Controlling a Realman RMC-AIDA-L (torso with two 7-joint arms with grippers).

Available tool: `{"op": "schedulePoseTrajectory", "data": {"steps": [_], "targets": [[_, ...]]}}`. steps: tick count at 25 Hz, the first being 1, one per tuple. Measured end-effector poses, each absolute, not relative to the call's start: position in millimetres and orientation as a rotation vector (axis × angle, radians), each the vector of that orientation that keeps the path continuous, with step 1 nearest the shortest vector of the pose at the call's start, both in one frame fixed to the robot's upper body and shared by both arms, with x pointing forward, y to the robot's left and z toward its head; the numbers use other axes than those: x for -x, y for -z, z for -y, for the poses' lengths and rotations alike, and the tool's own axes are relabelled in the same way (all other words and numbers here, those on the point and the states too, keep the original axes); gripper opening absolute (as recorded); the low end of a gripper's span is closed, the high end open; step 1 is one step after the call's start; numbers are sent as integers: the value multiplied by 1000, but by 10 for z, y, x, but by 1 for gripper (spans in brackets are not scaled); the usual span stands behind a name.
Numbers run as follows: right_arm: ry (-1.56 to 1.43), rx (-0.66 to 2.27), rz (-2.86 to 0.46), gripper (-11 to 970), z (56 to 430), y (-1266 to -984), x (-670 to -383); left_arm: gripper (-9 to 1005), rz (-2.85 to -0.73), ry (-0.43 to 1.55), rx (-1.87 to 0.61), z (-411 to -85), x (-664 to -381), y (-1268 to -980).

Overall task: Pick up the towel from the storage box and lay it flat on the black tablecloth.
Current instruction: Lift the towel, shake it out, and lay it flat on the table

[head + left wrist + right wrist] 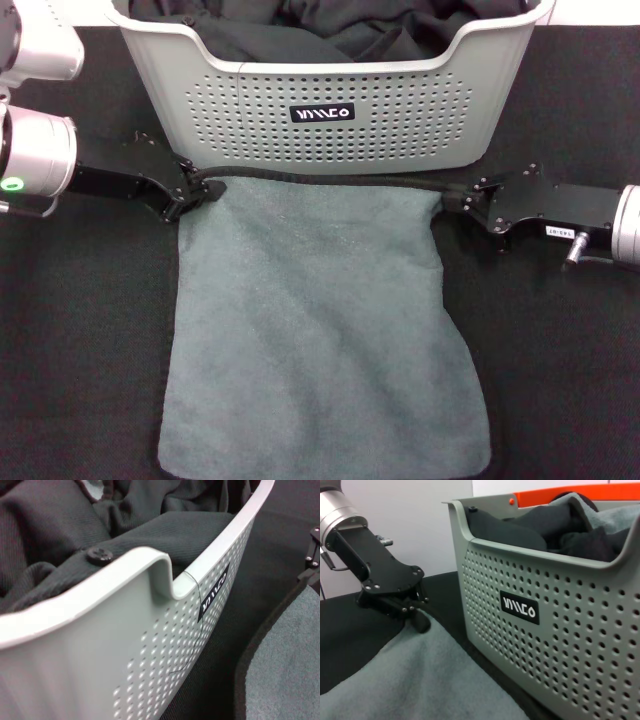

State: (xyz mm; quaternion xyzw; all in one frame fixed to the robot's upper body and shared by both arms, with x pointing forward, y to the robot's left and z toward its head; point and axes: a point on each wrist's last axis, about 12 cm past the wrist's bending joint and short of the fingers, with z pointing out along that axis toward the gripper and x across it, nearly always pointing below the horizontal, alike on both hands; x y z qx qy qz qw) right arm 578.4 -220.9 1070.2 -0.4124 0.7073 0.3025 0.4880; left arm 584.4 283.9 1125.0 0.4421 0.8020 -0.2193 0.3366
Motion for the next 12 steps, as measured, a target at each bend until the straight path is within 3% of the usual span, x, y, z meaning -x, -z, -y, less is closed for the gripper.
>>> {"op": "schedulePoseTrajectory", "data": {"steps": [12], "targets": [[-712, 1006, -1714, 54, 2192, -10722, -5834, 34, -2117, 557, -1174, -2813, -5843, -11175]]}}
